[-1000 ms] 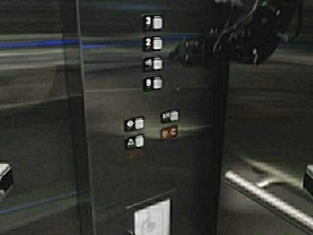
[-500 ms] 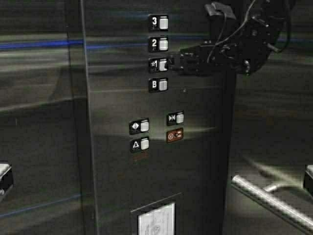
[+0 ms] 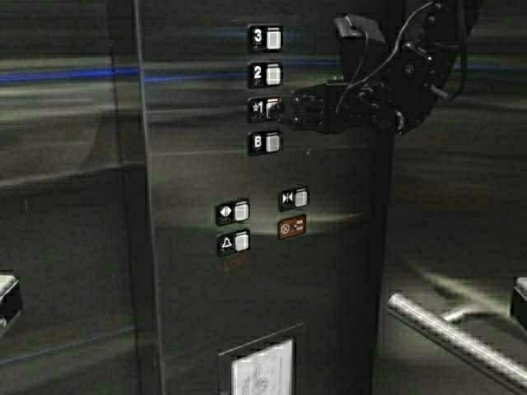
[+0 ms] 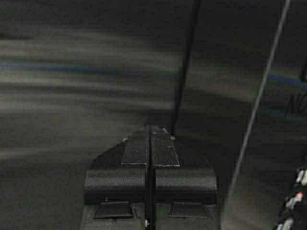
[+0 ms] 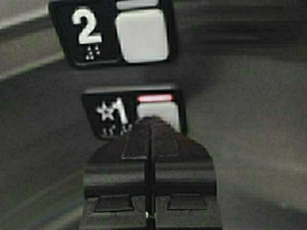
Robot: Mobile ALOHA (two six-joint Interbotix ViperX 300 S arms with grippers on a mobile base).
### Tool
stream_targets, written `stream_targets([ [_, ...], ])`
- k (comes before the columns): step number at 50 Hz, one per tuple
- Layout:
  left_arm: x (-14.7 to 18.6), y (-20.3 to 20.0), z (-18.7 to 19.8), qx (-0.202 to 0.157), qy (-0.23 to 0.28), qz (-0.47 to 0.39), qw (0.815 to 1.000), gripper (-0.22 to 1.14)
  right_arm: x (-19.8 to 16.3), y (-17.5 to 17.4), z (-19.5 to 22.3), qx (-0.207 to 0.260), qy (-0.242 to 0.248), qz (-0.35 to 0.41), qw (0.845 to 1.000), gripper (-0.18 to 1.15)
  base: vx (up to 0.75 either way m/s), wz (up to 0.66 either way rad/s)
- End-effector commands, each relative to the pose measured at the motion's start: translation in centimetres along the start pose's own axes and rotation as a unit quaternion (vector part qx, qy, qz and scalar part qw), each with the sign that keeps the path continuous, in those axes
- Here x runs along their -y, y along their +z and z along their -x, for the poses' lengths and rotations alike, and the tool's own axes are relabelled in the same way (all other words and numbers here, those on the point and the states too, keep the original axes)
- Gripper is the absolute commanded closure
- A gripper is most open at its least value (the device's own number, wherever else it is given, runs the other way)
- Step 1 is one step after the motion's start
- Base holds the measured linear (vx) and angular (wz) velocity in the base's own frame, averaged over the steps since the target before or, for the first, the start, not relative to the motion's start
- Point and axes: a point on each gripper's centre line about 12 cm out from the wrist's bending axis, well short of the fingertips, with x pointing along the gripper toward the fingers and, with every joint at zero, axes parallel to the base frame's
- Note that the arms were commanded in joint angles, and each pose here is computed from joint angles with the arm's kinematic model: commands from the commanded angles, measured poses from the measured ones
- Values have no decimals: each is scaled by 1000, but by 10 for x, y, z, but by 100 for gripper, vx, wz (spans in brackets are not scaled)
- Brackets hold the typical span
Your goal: Navigate to elevator, push the call button, then enter the elevator
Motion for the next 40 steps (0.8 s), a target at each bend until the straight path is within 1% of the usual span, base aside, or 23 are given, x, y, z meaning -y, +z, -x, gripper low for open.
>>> stream_targets([
  [1, 0, 2, -2, 2, 1, 0, 1000, 89, -1, 16, 0, 19, -1, 4, 1000, 91, -2, -1],
  [11, 0, 3, -2, 2, 1, 1, 1000, 89, -10, 13, 32, -3, -7, -5, 1000, 91, -1, 0],
  [15, 0, 3, -2, 2, 1, 1, 1000, 89, -12, 10, 39, -10, -10, -9, 1000, 91, 0, 0],
  [20, 0, 2, -2, 1, 1, 1, 1000, 89, -12, 15, 39, -3, -13, -12, 1000, 91, -1, -4],
  [24, 0, 2, -2, 2, 1, 3, 1000, 89, -12, 34, 41, 16, -21, -16, 1000, 91, -3, -7],
  [28, 0, 3, -2, 2, 1, 4, 1000, 89, -8, 58, 45, 25, -55, -31, 998, 91, -4, -7],
  [32, 0, 3, -3, 2, 1, 7, 1000, 89, -6, 81, 51, 12, -89, -40, 995, 91, -4, -7],
  [36, -1, 2, -2, 1, 4, 15, 1000, 89, -8, 103, 59, -4, -106, -35, 994, 91, -4, -7],
  [39, -1, 2, -2, 0, 6, 21, 1000, 89, -8, 114, 66, -23, -122, -37, 992, 91, -5, -8],
  [40, -1, 2, -2, 0, 6, 23, 1000, 89, -9, 119, 70, -36, -131, -39, 990, 91, -6, -8],
])
